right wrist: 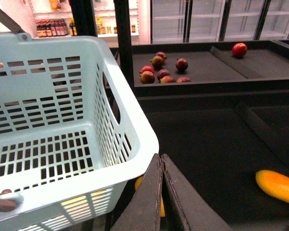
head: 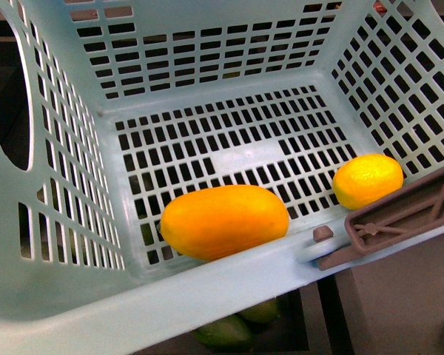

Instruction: Pick lemon and mango into basket

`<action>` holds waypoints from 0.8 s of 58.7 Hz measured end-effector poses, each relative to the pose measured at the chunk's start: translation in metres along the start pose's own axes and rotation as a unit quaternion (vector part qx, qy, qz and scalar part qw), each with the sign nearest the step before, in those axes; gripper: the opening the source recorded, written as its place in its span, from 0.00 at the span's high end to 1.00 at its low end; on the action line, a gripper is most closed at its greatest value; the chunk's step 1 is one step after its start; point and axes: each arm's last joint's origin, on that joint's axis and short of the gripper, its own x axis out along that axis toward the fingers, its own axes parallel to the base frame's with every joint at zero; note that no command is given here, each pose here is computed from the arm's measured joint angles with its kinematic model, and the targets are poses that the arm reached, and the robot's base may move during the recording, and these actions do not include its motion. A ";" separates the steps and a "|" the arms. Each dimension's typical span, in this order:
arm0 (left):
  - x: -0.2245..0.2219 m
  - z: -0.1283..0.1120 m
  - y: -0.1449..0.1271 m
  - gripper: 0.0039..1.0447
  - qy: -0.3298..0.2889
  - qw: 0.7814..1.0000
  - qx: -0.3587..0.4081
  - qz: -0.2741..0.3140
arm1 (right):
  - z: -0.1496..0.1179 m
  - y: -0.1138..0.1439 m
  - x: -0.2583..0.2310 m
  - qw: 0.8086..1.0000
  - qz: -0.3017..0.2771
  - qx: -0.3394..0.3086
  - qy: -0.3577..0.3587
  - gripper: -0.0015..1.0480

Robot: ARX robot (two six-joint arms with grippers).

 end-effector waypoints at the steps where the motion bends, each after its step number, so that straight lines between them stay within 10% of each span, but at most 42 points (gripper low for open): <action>1: 0.000 0.000 0.000 0.95 0.000 1.000 -0.001 0.000 | 0.000 0.000 0.000 1.000 0.000 0.000 0.000 0.98; 12: 0.000 0.000 0.000 0.95 -0.001 1.000 0.000 0.000 | 0.000 0.000 0.000 1.000 0.000 -0.001 0.000 0.96; 35: 0.000 0.000 0.000 0.95 -0.001 1.000 0.000 0.000 | 0.000 0.000 0.000 1.000 0.000 -0.001 0.000 0.07; 47: 0.001 -0.004 -0.002 0.95 0.011 1.000 0.002 -0.006 | 0.000 0.000 0.000 1.000 -0.001 -0.001 0.000 0.08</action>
